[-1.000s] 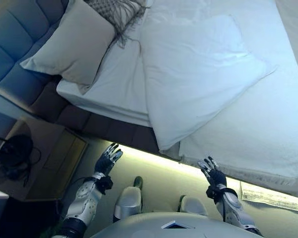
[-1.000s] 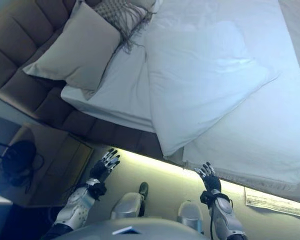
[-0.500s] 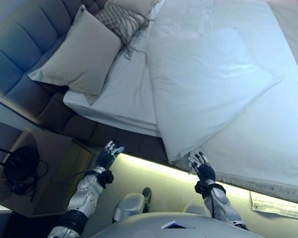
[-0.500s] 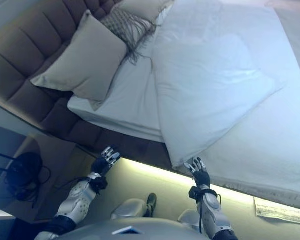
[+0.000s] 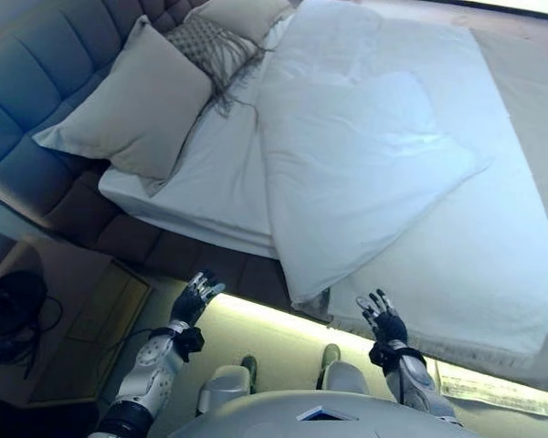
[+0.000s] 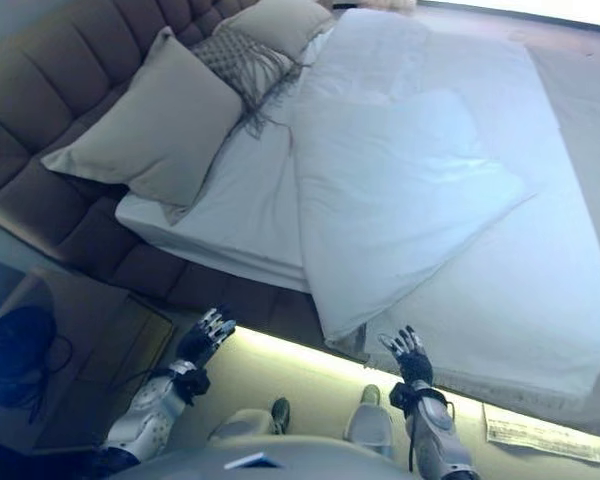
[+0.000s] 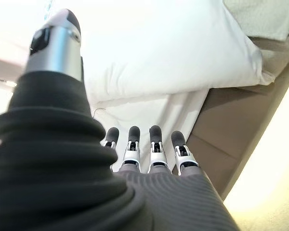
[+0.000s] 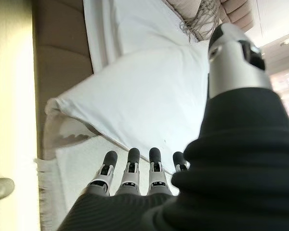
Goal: Make the bed neatly
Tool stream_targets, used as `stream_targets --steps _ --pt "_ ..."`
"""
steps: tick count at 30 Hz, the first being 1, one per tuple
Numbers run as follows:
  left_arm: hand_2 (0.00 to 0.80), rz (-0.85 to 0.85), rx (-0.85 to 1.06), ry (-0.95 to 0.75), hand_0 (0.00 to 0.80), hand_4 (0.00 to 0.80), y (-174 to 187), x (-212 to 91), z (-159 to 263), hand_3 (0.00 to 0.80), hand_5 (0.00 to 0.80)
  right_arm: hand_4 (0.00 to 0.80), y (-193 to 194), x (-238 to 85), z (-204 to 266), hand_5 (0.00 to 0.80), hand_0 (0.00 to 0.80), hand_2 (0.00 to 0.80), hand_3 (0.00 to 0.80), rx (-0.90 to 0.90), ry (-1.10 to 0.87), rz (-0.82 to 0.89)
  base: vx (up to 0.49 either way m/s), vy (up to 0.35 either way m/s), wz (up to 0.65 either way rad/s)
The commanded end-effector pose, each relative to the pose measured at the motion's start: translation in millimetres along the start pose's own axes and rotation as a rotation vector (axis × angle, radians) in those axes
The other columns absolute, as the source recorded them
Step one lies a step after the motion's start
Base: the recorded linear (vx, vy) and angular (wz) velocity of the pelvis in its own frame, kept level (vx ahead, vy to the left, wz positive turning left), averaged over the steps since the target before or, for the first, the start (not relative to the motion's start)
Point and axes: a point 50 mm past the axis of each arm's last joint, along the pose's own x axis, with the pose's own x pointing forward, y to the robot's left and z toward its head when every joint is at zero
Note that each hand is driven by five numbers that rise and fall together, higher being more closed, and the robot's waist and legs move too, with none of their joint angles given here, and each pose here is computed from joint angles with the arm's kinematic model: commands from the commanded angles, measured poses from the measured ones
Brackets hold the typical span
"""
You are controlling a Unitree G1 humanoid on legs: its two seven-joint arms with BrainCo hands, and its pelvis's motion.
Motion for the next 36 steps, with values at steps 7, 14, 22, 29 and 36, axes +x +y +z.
stream_targets --steps 7,14,22,29,36 --pt "0.0 -0.003 0.01 -0.145 0.0 0.0 12 -3 32 0.0 0.0 0.0 19 2 18 0.0 0.0 0.0 0.0 0.032 -0.095 0.115 0.156 -0.106 -0.01" --pt "0.0 -0.011 -0.006 -0.15 0.0 0.0 4 1 30 0.0 0.0 0.0 18 4 10 0.0 0.0 0.0 0.0 0.019 -0.049 0.099 0.193 -0.244 0.0" --pt "0.0 -0.043 -0.033 -0.159 0.0 0.0 -1 3 28 0.0 0.0 0.0 5 6 21 0.0 0.0 0.0 0.0 0.017 -0.07 0.076 0.137 -0.263 0.03" --pt "0.0 -0.043 -0.049 -0.17 0.0 0.0 -10 7 30 0.0 0.0 0.0 -7 9 28 0.0 0.0 0.0 0.0 0.016 -0.086 0.052 0.055 -0.198 -0.03" --pt "0.0 -0.07 -0.04 -0.178 0.0 0.0 -19 10 35 0.0 0.0 0.0 -4 9 36 0.0 0.0 0.0 0.0 0.039 -0.124 0.055 0.069 0.004 0.09"
